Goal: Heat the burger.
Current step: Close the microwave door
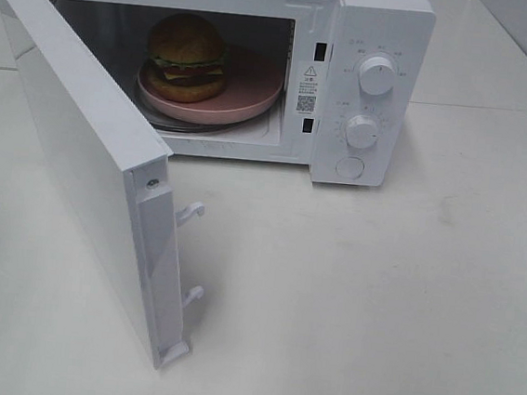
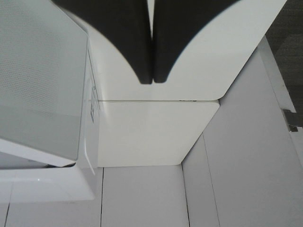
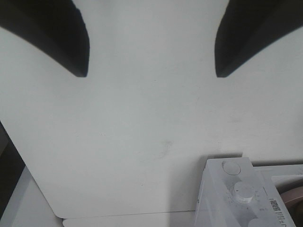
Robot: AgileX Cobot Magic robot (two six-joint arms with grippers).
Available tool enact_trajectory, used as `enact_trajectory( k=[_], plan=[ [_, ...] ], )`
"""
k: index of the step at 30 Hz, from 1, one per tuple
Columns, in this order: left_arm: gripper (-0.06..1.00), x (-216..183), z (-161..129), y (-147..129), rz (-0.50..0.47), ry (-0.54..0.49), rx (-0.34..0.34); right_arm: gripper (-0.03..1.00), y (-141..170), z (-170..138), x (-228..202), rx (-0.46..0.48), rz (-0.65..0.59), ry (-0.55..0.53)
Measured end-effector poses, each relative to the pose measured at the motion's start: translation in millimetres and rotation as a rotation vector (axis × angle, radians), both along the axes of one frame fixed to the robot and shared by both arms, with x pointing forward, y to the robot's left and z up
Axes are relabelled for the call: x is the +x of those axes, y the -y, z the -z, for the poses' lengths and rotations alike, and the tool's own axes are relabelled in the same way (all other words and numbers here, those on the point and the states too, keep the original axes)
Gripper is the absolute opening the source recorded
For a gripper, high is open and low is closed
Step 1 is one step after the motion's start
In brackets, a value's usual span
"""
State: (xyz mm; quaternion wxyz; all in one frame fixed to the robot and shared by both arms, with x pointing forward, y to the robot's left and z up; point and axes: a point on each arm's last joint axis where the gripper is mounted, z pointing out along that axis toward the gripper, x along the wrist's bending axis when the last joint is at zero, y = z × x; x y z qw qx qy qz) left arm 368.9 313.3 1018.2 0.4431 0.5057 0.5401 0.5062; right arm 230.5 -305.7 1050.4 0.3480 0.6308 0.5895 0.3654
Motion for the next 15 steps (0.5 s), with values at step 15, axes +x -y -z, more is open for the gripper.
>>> enact_trajectory(
  k=[15],
  plan=[
    [0.0, 35.3, 23.7, 9.8, 0.129, -0.068, -0.057, 0.72, 0.0, 0.0, 0.0, 0.0, 0.0, 0.0]
  ],
)
